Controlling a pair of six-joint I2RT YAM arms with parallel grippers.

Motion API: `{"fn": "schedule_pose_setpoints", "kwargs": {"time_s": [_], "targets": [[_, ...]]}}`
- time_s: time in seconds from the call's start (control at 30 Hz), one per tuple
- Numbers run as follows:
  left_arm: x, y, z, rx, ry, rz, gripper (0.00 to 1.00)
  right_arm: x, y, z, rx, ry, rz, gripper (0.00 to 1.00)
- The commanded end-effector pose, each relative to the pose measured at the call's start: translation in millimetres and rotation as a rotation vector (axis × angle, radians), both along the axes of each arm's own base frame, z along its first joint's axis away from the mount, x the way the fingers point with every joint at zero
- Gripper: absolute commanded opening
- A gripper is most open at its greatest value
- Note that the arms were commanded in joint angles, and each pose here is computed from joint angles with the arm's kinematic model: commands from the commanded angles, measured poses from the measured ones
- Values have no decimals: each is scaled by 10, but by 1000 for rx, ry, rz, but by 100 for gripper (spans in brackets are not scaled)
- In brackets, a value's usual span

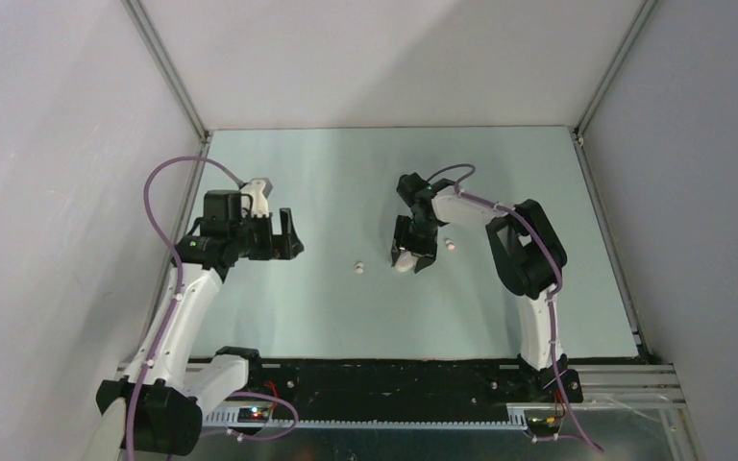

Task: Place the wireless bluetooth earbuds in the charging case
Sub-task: Pick up the charging case at the center of the board.

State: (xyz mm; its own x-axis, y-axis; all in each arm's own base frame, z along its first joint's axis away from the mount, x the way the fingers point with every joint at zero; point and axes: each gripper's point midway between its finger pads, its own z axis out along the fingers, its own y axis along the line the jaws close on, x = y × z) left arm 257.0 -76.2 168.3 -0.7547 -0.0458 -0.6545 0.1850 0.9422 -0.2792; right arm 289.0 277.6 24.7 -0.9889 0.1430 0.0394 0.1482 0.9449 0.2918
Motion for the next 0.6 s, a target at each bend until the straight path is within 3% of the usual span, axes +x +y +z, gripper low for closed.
{"fn": "schedule_pose_setpoints", "kwargs": {"time_s": [0.0,0.23,0.57], "targets": [[-3,-35,81,-47,-16,10,95,170,-210,-87,-114,-49,-34,63],[-17,-14,70,-55,-12,23,95,426,-313,-126,-149,-124,24,64],[60,-39,189,-72,-32,13,95,334,-889,-130,-258,-235,266,69]]}}
